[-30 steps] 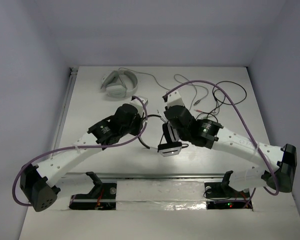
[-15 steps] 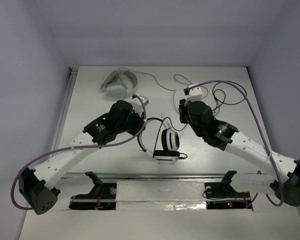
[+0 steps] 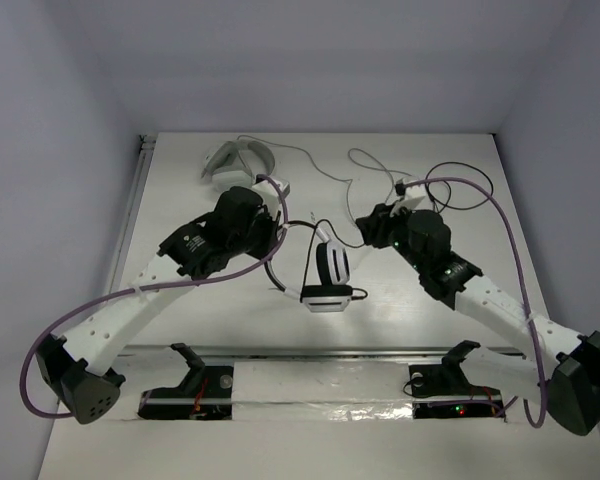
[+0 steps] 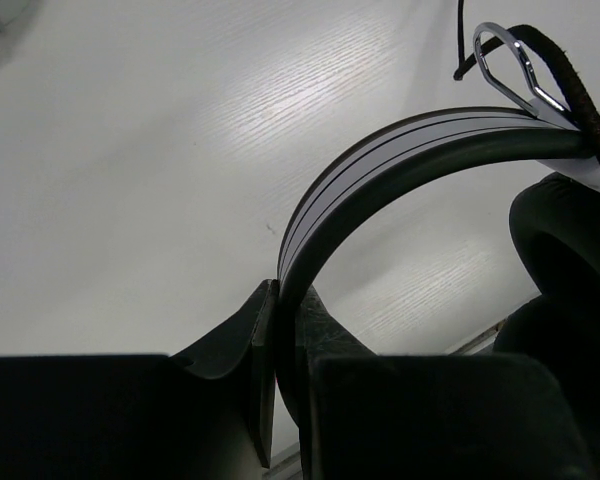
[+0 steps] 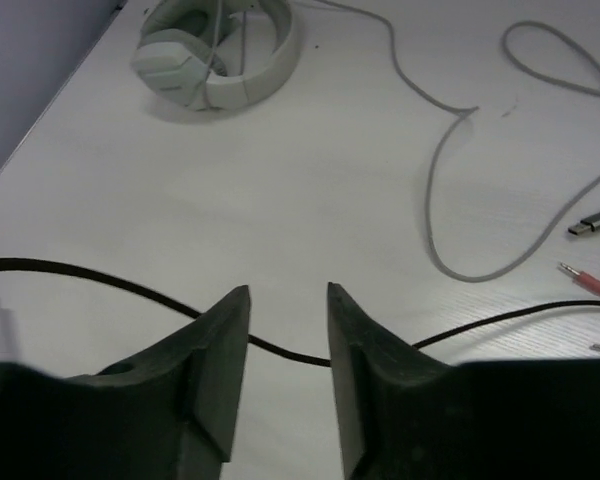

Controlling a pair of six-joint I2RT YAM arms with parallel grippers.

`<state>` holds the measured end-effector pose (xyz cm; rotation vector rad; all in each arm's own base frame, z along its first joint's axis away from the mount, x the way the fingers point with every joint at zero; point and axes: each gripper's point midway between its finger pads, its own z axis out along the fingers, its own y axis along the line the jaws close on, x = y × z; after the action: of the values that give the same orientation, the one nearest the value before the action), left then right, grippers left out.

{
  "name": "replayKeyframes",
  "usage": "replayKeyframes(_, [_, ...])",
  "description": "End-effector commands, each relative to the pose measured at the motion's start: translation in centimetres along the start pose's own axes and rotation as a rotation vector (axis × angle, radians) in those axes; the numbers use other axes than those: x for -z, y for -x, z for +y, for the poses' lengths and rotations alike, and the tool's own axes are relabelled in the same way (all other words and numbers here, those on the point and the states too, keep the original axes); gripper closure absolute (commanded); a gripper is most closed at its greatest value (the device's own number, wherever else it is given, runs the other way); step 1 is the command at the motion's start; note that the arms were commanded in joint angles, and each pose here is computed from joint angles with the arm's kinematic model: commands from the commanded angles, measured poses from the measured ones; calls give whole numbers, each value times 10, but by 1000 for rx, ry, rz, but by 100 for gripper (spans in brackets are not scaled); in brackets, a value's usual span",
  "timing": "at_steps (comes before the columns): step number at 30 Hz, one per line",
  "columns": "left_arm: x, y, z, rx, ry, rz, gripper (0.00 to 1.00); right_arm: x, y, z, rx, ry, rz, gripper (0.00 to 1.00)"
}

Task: Wrap the headphones

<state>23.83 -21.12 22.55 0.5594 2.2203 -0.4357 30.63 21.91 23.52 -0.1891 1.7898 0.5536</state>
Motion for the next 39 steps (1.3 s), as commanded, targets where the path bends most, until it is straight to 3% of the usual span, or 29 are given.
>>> replayKeyframes(1, [31,49,-6,27,-15,-146,100,-2,17,16,-58,231,-84,53])
replayKeyframes(7, [45,66,-7,11,-16,-170,100,-11,-13,40,-33,392,19,28])
replayKeyframes(10, [51,72,-7,3,-14,-179,100,-19,-29,44,-36,431,56,24])
replayKeyframes(18, [64,76,-5,1,2,-178,100,-49,-44,32,-36,368,74,27])
replayKeyframes(27, [102,133,-21,28,-58,-310,100,-67,-67,17,-63,336,116,27])
replayKeyframes(32, [147,186,-40,39,-147,-449,100,-74,-76,10,-91,310,145,28])
replayKeyframes(39, [157,217,-49,69,-178,-515,100,-70,-89,16,-151,344,187,35])
